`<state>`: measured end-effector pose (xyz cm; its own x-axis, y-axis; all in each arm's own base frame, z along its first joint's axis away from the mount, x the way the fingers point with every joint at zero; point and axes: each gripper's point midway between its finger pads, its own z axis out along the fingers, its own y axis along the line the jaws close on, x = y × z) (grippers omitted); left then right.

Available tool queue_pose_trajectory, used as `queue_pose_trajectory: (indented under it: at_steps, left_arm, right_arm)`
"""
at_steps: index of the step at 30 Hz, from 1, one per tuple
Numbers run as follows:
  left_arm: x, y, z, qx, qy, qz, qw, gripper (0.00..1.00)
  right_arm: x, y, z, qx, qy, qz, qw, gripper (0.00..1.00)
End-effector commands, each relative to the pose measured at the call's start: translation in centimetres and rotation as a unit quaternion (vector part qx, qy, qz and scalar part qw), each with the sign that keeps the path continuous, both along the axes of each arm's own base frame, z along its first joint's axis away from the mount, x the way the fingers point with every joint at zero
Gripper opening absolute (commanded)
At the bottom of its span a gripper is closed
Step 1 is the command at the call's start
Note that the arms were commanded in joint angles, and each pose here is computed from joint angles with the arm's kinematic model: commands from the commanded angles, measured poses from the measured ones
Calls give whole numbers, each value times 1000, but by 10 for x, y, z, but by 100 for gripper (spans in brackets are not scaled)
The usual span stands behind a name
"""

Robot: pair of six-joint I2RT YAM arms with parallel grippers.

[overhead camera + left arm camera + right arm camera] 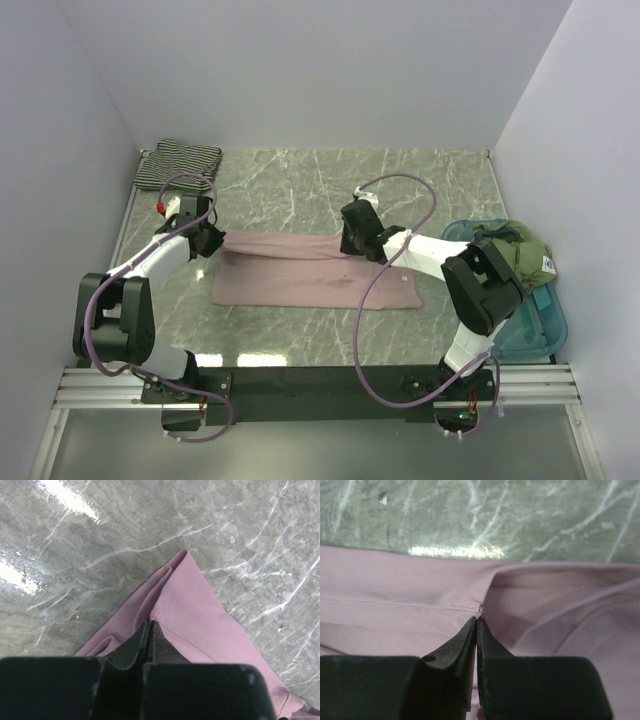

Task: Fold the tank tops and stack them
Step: Fold the tank top

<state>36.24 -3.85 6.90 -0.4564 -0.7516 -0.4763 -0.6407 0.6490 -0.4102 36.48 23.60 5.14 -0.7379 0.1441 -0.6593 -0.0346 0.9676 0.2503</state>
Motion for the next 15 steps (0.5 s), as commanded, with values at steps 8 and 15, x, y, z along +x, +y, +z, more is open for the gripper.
queue_pose_trajectory:
  at_steps: [8,15]
  left_arm:
    - [-4,1,17,-3,-28,6,1000,1]
    - [-12,1,10,-8,-21,12,1000,1]
  right_arm:
    - [-13,-12,27,25,-57,-24,998,4]
    - [-28,-10,25,28,-64,-22,997,3]
